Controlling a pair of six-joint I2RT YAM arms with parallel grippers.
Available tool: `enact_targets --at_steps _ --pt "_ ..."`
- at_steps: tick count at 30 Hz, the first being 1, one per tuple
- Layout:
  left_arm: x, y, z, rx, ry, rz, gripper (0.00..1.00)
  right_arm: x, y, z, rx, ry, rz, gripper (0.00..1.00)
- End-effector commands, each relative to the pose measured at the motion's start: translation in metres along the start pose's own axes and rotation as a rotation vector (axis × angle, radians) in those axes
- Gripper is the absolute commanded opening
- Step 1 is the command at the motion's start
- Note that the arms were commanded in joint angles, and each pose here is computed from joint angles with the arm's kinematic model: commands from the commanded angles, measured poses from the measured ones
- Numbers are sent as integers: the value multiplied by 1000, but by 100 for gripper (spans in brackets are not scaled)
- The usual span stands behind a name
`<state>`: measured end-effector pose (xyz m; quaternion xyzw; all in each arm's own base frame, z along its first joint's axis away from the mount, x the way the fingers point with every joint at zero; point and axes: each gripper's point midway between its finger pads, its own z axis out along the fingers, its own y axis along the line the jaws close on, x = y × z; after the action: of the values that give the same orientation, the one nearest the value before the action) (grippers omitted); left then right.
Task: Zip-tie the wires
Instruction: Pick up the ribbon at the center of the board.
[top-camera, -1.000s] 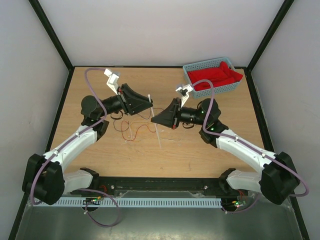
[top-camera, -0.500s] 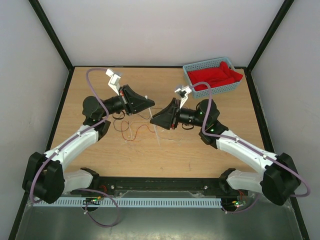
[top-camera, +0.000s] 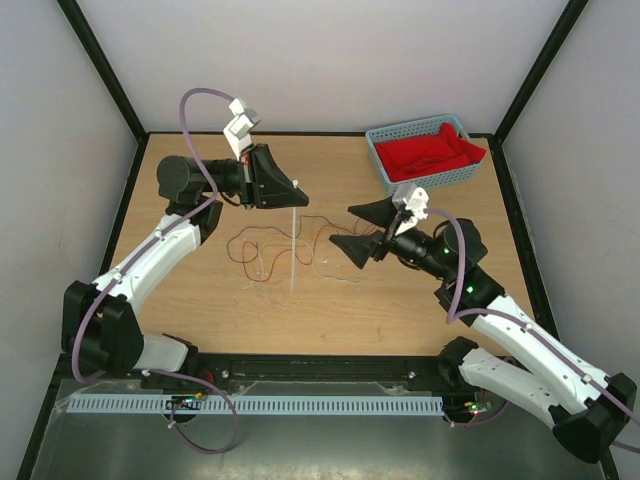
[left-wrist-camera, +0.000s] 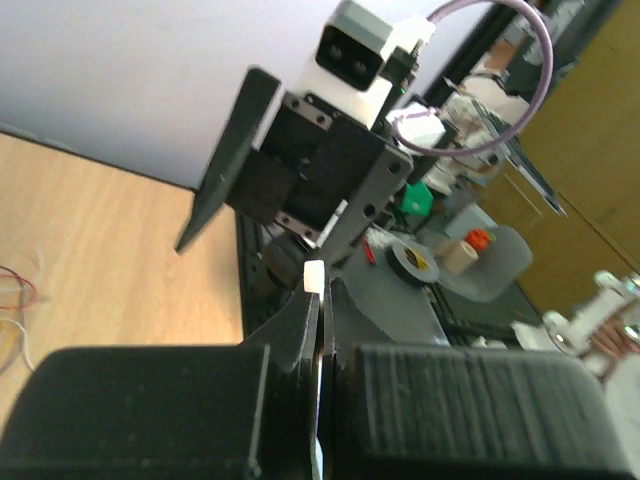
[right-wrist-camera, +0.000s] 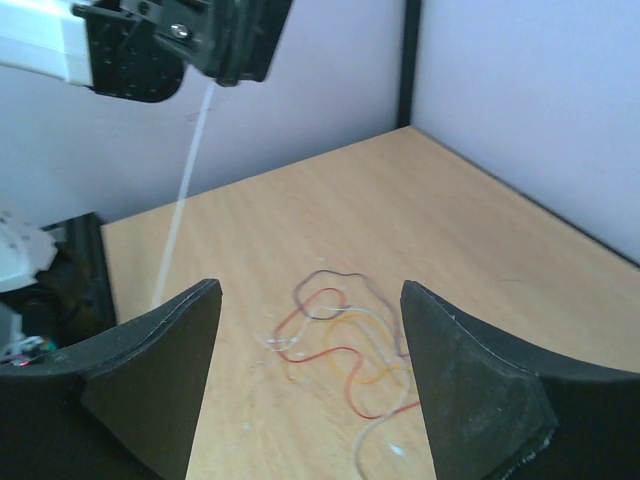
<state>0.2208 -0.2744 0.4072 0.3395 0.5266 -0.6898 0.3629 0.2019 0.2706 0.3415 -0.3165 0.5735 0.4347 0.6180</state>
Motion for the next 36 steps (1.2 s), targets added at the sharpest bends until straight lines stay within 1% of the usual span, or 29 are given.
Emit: enact_targets --at_steps 1,4,8,11,19,22,24,26,28,30,33,36 --pt "16 -20 -5 90 165 -9 0 3 -27 -18 157 -15 -145 84" --pt "22 -23 -5 117 212 5 0 8 -33 -22 186 -9 -181 85" --pt "24 -27 -6 134 235 42 0 16 -39 -22 208 13 -194 85" --pt "24 -31 -5 149 245 81 0 18 -42 -23 222 7 -200 85" --pt "21 -44 1 186 232 209 0 25 -44 -23 223 0 -212 85" --pt "17 -45 2 183 216 219 0 27 -48 -25 244 -11 -221 85" --pt "11 -38 3 160 187 203 0 24 -49 -28 252 -47 -246 86" --pt "-3 -19 -1 93 118 147 0 25 -47 -31 243 -88 -289 86" --pt "-22 11 -13 3 34 97 0 30 -45 -37 239 -132 -321 87" --pt "-38 49 -33 -98 -56 81 0 28 -44 -42 237 -169 -346 87" --pt "-61 110 -72 -253 -189 59 0 27 -44 -43 243 -171 -362 87" --pt "-67 164 -99 -331 -226 53 0 30 -46 -42 244 -155 -366 88"
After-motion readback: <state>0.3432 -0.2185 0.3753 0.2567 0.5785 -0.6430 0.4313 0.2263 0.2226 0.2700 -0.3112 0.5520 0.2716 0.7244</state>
